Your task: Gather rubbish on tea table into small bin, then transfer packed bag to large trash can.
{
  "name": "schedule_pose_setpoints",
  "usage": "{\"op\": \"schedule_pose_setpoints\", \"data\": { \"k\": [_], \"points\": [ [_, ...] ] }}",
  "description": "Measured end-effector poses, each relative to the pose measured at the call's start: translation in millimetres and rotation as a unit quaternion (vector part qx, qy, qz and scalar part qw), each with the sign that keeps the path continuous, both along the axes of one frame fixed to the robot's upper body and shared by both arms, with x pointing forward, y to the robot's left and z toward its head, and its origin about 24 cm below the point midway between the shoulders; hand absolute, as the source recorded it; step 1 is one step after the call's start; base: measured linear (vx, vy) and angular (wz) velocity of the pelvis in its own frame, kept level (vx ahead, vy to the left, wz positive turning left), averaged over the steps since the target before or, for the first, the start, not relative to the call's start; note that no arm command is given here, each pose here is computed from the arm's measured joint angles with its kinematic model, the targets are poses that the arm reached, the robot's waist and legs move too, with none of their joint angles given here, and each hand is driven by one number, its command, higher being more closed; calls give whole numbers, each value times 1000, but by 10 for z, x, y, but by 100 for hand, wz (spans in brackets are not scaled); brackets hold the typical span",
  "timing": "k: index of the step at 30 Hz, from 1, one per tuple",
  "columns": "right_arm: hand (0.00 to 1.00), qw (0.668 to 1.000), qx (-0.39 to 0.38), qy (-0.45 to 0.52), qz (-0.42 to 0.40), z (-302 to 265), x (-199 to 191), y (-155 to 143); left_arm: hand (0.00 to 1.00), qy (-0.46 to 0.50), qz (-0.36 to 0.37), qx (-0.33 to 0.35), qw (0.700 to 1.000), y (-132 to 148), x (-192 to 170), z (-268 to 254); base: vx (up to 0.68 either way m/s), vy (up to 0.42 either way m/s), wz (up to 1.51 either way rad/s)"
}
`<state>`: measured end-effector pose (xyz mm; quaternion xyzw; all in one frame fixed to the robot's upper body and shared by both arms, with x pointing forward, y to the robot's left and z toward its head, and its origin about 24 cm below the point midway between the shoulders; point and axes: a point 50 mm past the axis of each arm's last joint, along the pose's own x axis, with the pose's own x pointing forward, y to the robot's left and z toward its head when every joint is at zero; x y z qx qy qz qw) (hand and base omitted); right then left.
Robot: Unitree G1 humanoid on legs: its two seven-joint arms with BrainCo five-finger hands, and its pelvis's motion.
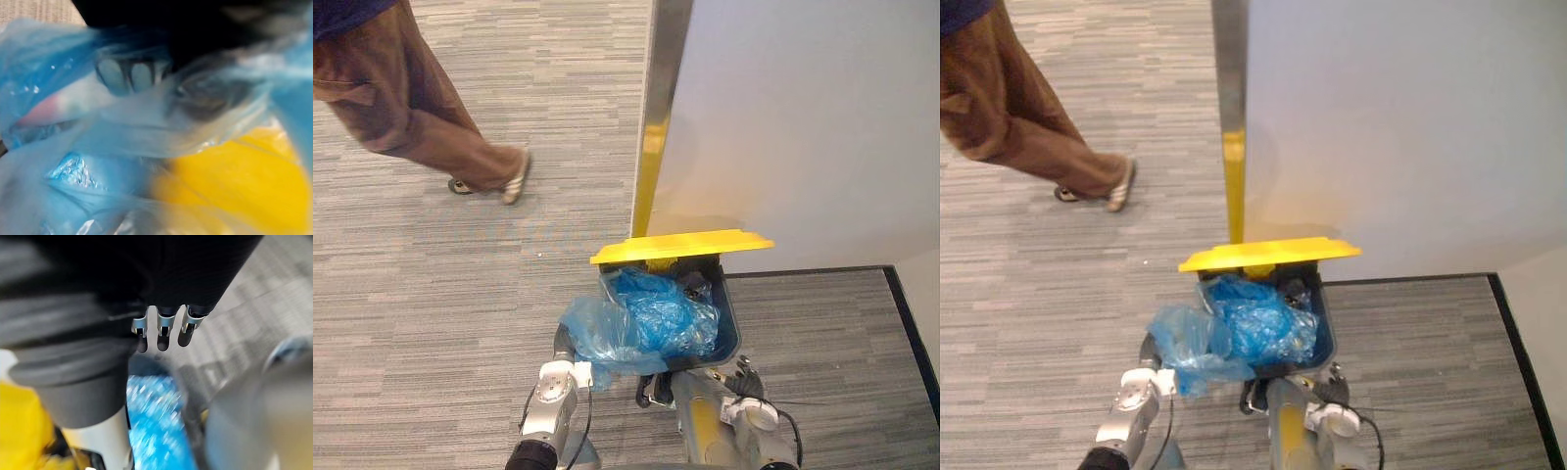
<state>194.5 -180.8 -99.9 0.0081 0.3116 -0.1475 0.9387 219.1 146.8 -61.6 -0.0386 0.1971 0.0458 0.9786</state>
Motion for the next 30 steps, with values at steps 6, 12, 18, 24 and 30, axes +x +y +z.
{"op": "schedule_pose_setpoints", "data": {
  "k": [6, 12, 18, 24, 30],
  "points": [
    [0, 976, -65, -162, 126, 773, 956, 209, 100, -49, -7, 19, 999, 66, 238, 201, -233, 4, 11],
    [0, 946, -161, -239, 147, 1404, 1436, -56, 100, -106, -6, 30, 994, 174, 417, 446, -133, -46, 19],
    [0, 921, -216, -301, 124, 2088, 1788, -322, 100, -178, -6, 24, 984, 218, 652, 791, -145, -57, 12],
    [0, 888, -238, -382, 97, 2848, 1955, -490, 100, -243, -28, -10, 970, 110, 702, 1081, -14, -48, -3],
    [0, 890, -229, -383, 98, 2852, 1956, -491, 100, -301, -80, -34, 950, -106, 723, 1347, 2, -5, 1]
  ]
}}
